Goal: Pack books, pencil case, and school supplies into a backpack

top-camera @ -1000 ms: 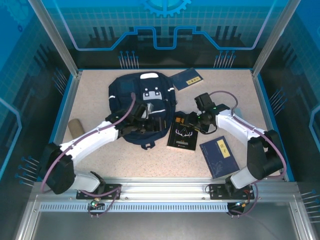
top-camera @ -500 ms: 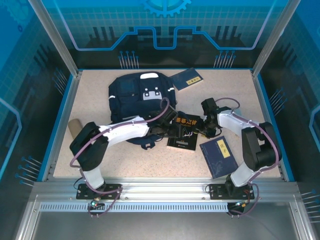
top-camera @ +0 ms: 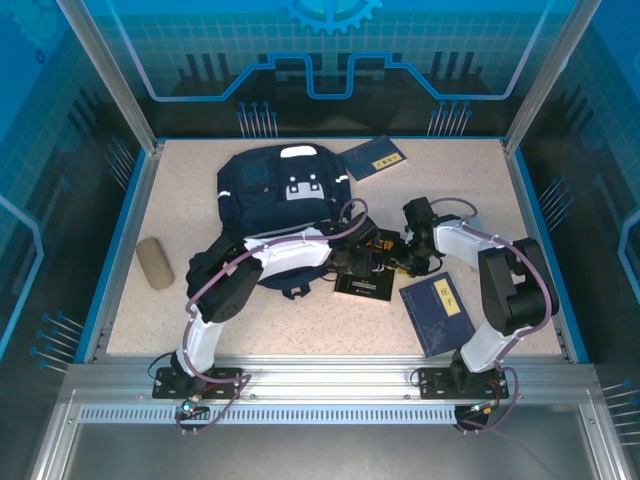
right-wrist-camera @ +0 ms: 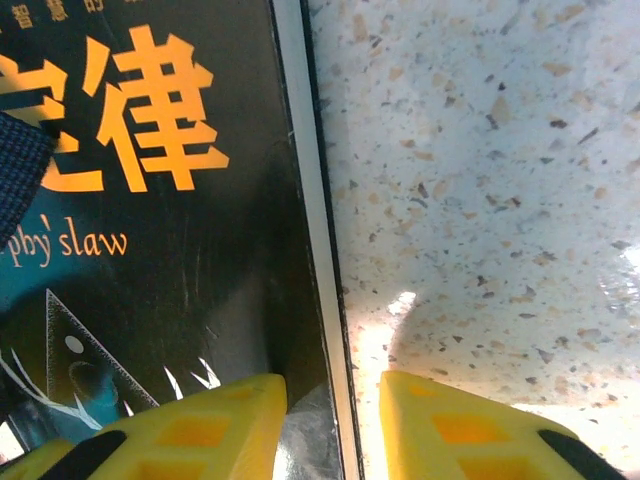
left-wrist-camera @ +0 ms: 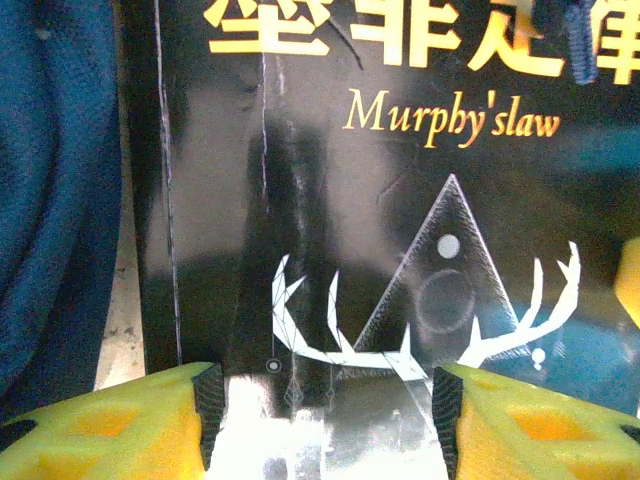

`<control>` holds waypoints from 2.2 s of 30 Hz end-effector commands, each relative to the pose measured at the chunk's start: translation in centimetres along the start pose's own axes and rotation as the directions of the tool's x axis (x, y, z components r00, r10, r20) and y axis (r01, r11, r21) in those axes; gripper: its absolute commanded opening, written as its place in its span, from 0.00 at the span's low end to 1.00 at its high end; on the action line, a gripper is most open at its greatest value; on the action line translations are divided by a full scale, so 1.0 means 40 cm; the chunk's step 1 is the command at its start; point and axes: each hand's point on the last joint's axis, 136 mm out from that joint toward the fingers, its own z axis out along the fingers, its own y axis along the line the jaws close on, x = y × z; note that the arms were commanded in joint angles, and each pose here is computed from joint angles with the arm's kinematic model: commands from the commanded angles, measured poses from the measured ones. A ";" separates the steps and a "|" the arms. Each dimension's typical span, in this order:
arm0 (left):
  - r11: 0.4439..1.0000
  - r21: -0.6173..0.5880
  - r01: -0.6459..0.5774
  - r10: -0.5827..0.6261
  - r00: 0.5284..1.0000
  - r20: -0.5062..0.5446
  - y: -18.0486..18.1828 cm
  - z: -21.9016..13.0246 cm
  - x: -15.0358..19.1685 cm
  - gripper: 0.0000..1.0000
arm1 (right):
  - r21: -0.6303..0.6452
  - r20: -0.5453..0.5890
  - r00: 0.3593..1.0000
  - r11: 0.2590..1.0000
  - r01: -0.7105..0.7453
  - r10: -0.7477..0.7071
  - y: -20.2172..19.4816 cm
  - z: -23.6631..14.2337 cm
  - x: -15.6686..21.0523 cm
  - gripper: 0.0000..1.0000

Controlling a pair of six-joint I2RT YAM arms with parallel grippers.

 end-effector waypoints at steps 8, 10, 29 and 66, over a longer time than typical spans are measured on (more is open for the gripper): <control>0.989 -0.135 -0.055 0.038 0.991 -0.126 0.051 0.070 0.083 0.53 | -0.164 -0.087 0.994 0.985 0.047 -0.062 0.073 -0.008 0.038 0.34; 0.987 -0.143 -0.067 0.047 0.989 -0.138 0.056 0.076 0.091 0.53 | -0.202 -0.085 0.994 0.978 0.051 -0.070 0.091 -0.024 0.040 0.34; 0.986 -0.143 -0.091 0.069 0.986 -0.154 0.061 0.080 0.108 0.51 | -0.218 -0.035 0.998 0.975 0.034 -0.043 0.102 -0.077 0.037 0.26; 0.862 0.487 0.143 -0.316 0.902 0.293 0.160 -0.492 -0.207 0.97 | -0.487 0.529 0.772 0.619 0.616 -0.352 0.387 -0.588 -0.028 0.00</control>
